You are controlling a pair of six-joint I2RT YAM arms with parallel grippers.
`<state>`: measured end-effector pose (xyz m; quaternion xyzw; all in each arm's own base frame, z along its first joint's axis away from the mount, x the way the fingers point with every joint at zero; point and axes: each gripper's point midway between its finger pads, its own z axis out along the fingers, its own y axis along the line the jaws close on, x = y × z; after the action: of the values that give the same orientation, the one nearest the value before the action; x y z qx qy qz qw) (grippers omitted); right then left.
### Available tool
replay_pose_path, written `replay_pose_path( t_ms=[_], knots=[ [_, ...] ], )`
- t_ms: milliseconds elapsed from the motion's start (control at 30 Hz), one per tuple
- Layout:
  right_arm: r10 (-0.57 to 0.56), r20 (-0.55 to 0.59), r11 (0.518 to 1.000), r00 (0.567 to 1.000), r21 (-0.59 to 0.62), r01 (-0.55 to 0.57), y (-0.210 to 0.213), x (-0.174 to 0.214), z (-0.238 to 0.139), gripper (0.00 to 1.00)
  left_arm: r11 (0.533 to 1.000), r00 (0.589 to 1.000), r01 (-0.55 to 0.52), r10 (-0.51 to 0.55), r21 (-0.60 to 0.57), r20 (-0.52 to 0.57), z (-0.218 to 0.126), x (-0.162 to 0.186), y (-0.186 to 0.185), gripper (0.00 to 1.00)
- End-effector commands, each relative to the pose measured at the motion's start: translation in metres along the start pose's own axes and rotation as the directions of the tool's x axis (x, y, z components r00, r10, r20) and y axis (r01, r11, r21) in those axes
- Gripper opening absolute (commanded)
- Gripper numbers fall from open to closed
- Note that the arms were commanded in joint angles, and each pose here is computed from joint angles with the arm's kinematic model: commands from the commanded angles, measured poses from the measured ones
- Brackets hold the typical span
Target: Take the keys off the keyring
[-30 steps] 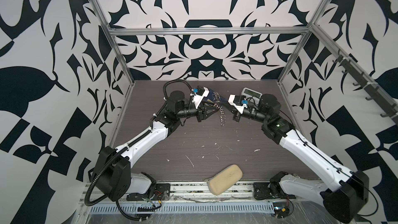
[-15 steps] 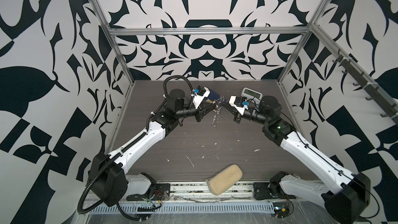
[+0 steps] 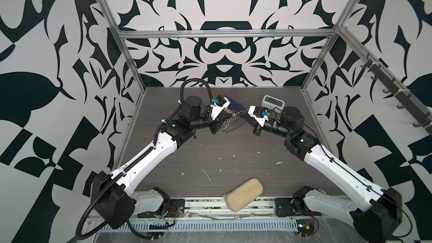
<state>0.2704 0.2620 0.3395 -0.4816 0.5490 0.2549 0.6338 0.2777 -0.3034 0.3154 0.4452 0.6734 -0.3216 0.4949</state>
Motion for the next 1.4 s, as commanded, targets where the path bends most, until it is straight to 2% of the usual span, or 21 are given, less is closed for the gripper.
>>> replay_pose_path(
  t_ms=[0,233,500,633,833,1167,1367],
  knots=[
    [0.03,0.021,0.999,0.999,0.01,-0.03,-0.001,-0.006,-0.007,0.0,0.973,0.999,-0.029,0.031,-0.227,0.007,-0.025,-0.019,0.041,0.0],
    [0.108,-0.014,0.994,0.994,-0.003,-0.108,0.0,0.018,0.005,0.0,0.977,0.997,-0.049,0.062,-0.206,0.054,-0.027,-0.038,0.036,0.0],
    [0.154,-0.017,0.987,0.988,-0.036,-0.154,0.004,0.021,0.011,0.0,0.98,0.995,-0.063,0.077,-0.187,0.069,-0.029,-0.043,0.03,0.0],
    [0.171,-0.025,0.984,0.985,-0.05,-0.172,0.005,0.025,0.014,0.06,0.982,0.994,-0.076,0.089,-0.173,0.067,-0.027,-0.042,0.027,0.0],
    [0.167,-0.034,0.983,0.985,-0.07,-0.169,0.007,0.023,0.016,0.14,0.989,0.99,-0.122,0.127,-0.089,0.062,-0.019,-0.041,0.011,0.0],
    [0.131,-0.032,0.989,0.991,-0.071,-0.133,0.004,0.009,0.013,0.19,0.987,0.987,-0.155,0.157,-0.05,0.042,-0.018,-0.035,0.004,0.0],
    [0.097,-0.025,0.993,0.995,-0.062,-0.099,0.0,-0.007,0.007,0.21,0.976,0.975,-0.22,0.22,0.001,0.021,-0.021,-0.027,-0.008,0.0]
  ],
)
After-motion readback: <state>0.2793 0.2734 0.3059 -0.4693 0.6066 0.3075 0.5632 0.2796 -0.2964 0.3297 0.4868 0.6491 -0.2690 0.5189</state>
